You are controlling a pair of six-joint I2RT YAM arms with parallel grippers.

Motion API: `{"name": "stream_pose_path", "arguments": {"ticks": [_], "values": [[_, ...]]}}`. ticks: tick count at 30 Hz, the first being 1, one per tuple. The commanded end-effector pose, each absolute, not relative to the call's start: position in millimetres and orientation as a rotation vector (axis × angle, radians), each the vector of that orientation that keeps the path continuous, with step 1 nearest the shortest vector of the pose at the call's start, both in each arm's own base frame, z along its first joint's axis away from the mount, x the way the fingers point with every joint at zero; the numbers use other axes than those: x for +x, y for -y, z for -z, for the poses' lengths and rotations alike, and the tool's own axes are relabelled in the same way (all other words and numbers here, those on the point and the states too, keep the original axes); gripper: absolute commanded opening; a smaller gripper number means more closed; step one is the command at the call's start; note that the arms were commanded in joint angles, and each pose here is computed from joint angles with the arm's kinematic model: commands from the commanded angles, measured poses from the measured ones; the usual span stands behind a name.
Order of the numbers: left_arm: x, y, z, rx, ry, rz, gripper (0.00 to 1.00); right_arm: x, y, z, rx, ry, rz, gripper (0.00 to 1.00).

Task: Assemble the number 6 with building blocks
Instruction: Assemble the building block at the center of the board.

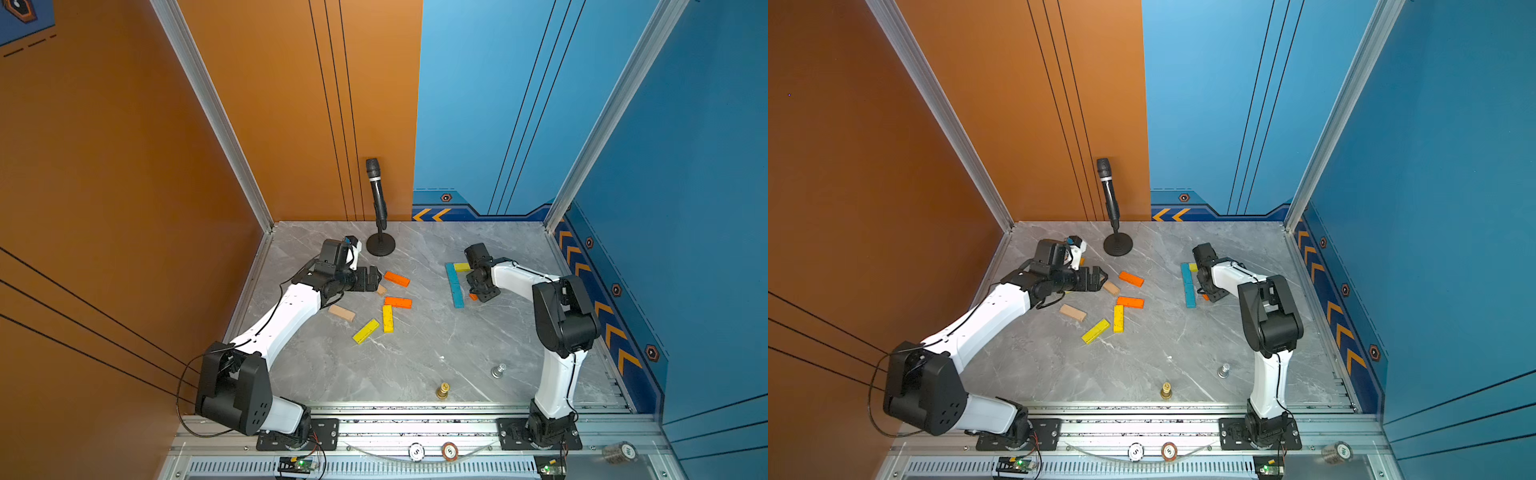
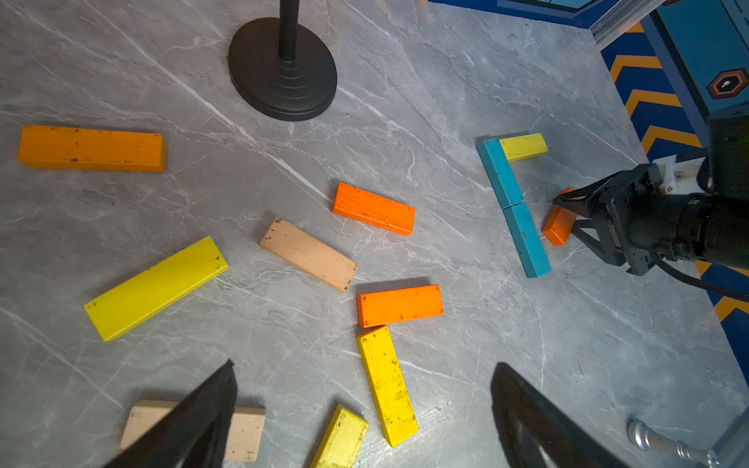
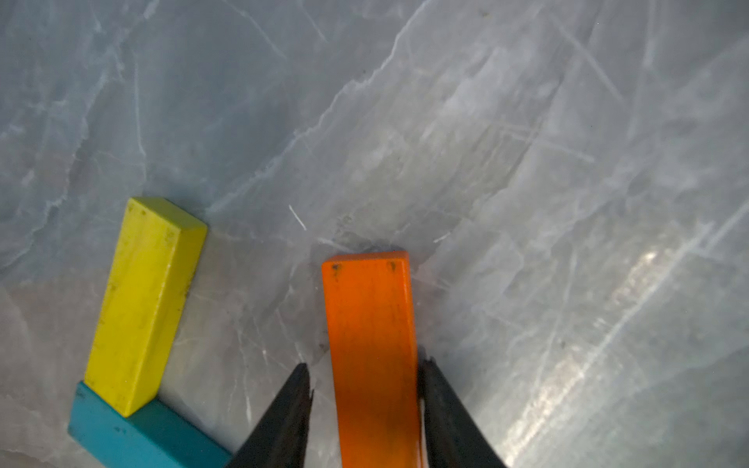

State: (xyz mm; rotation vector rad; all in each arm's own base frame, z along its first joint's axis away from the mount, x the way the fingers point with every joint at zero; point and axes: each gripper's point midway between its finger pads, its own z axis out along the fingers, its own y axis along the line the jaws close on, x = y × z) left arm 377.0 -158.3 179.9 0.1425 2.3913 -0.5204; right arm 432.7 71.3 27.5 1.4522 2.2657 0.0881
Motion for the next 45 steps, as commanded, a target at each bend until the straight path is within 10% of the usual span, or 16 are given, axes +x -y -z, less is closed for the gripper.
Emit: {"name": "stream_pose_path", "arguments": {"ticks": [1, 45], "values": [[375.0, 156.6, -183.3, 0.153, -2.389, 0.499, 0.98, 443.3, -88.0, -21.9, 1.525, -2.256, -0.211, 0.51], [373.7, 159.5, -179.3, 0.192, -2.401, 0.484, 0.98, 430.8, -6.0, -44.6, 0.281, -2.869, -0.051, 0.53]]}}
